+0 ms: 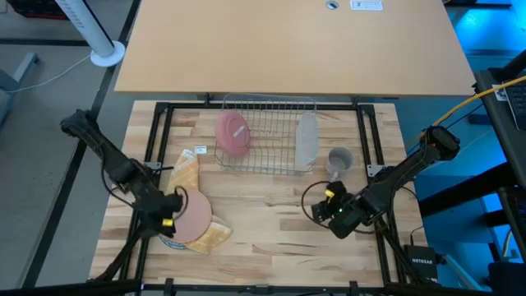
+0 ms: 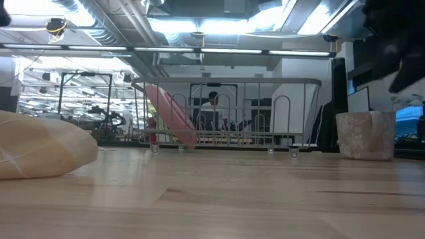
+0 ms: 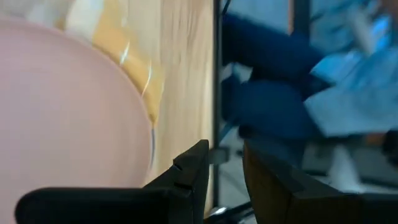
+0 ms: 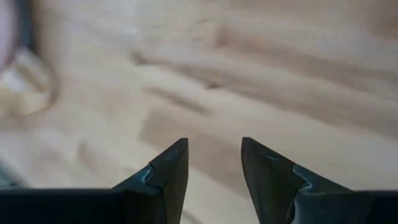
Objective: Sort dishes
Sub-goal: Put the brown plate into the dish rack
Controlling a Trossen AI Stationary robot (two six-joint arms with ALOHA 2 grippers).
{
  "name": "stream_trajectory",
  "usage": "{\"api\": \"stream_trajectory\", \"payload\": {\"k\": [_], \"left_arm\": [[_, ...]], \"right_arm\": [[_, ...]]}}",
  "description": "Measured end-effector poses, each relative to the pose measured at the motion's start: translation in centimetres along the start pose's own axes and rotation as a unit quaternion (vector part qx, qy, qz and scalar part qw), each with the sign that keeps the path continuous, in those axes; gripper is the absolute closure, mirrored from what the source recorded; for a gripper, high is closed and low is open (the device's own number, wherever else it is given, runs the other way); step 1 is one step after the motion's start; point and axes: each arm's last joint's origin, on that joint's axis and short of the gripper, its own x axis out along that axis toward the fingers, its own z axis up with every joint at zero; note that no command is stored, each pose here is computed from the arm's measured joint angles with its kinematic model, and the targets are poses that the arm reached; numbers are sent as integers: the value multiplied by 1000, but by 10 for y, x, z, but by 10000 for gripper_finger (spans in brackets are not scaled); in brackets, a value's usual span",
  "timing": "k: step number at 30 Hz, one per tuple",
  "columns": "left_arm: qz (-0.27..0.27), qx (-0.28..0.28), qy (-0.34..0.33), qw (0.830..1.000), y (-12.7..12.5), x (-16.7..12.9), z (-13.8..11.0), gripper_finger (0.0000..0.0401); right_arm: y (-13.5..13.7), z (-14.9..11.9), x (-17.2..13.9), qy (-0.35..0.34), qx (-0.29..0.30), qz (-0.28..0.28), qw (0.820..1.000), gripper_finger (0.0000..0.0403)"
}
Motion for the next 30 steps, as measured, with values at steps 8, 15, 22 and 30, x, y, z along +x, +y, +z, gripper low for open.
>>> {"api": "stream_trajectory", "payload": {"k": [8, 15, 22, 30], "left_arm": [[67, 65, 92, 991, -1, 47, -10, 313], [114, 85, 152, 978, 1, 79, -23, 313], [134, 70, 165, 975, 4, 88, -25, 313], [109, 4, 170, 979, 0, 79, -25, 313]], "right_arm": [[25, -4, -3, -15, -53, 125, 991, 249], [33, -4, -6, -31, -79, 166, 982, 249], [33, -4, -5, -39, -80, 166, 982, 249], [35, -11, 7, -36, -88, 151, 984, 249]]}}
